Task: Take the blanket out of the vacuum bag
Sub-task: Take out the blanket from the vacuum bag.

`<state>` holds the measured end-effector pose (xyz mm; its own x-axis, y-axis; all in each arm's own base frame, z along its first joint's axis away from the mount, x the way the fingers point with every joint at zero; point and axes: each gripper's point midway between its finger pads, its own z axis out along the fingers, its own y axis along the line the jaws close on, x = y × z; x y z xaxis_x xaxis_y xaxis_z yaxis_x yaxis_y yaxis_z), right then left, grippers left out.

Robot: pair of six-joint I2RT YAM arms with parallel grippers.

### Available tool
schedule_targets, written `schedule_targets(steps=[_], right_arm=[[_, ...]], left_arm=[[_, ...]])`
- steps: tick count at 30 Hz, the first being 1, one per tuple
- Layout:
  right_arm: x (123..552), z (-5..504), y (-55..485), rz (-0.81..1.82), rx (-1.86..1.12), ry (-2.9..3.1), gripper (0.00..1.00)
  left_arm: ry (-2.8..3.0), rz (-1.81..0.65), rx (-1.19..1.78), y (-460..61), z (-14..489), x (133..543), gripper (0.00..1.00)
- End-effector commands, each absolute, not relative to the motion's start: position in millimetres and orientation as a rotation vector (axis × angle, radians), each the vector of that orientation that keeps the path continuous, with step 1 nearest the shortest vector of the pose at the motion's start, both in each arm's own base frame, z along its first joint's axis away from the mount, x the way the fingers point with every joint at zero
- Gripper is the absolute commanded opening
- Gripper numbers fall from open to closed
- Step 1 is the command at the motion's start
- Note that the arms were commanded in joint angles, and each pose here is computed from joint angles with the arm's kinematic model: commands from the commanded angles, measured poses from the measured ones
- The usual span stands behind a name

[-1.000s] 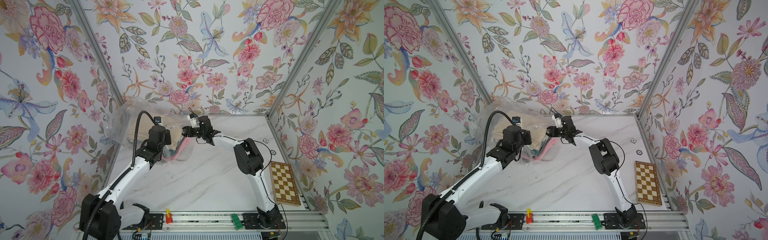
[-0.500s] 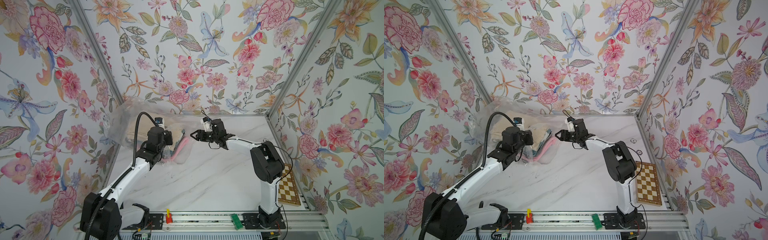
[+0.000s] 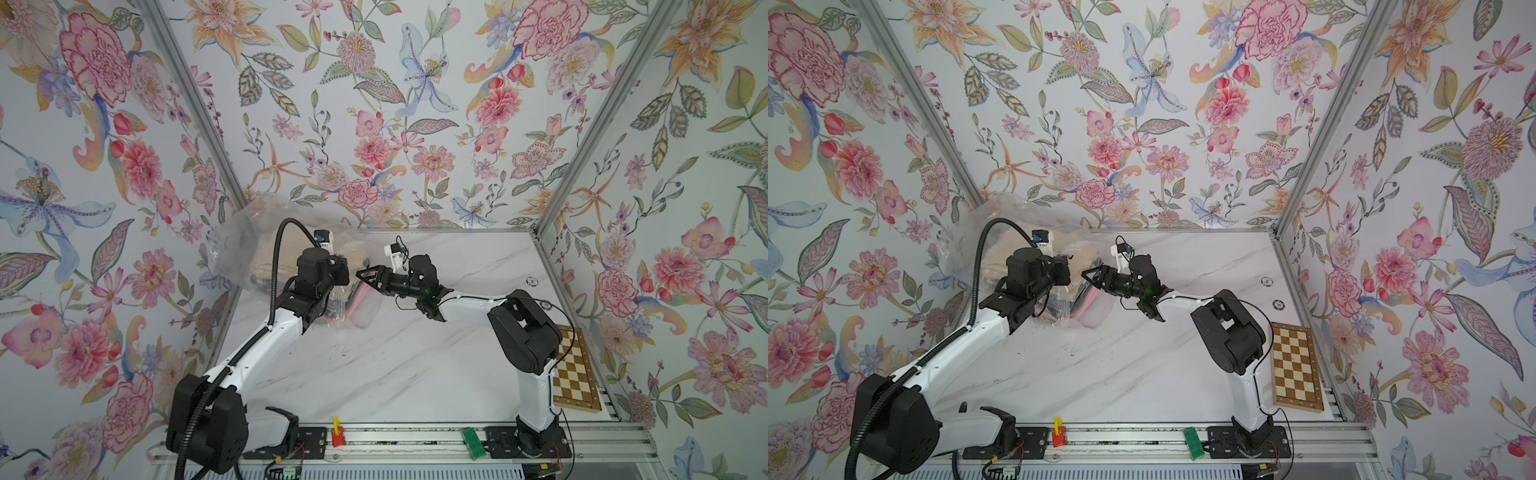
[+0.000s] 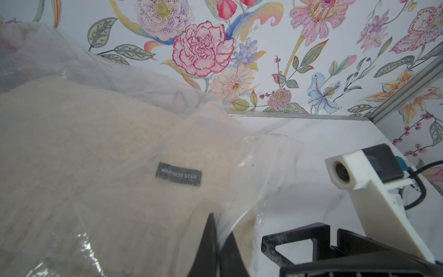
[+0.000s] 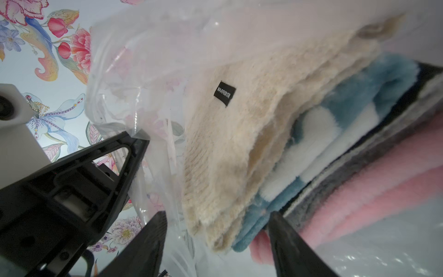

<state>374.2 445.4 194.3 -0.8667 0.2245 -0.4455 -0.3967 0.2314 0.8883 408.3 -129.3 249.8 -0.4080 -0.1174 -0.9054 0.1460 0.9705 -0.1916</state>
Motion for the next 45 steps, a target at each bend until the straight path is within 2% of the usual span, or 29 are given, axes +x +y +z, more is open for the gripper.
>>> schedule_targets(steps=[1,29,45], right_arm=[[385.2,202.5,453.8,1.706,-0.109,2.000,0.69],[403.1,171.4,471.3,1.696,-0.068,2.086,0.69],[411.2,173.8,490.3,1.703,-0.103,2.109,0.69]], left_arm=[[1.918,-0.312,0.013,-128.5,263.4,411.4,0.00],[1.932,-0.346,0.019,-132.2,254.8,408.3,0.00],[1.942,-0.346,0.034,-133.5,249.8,407.9,0.00]])
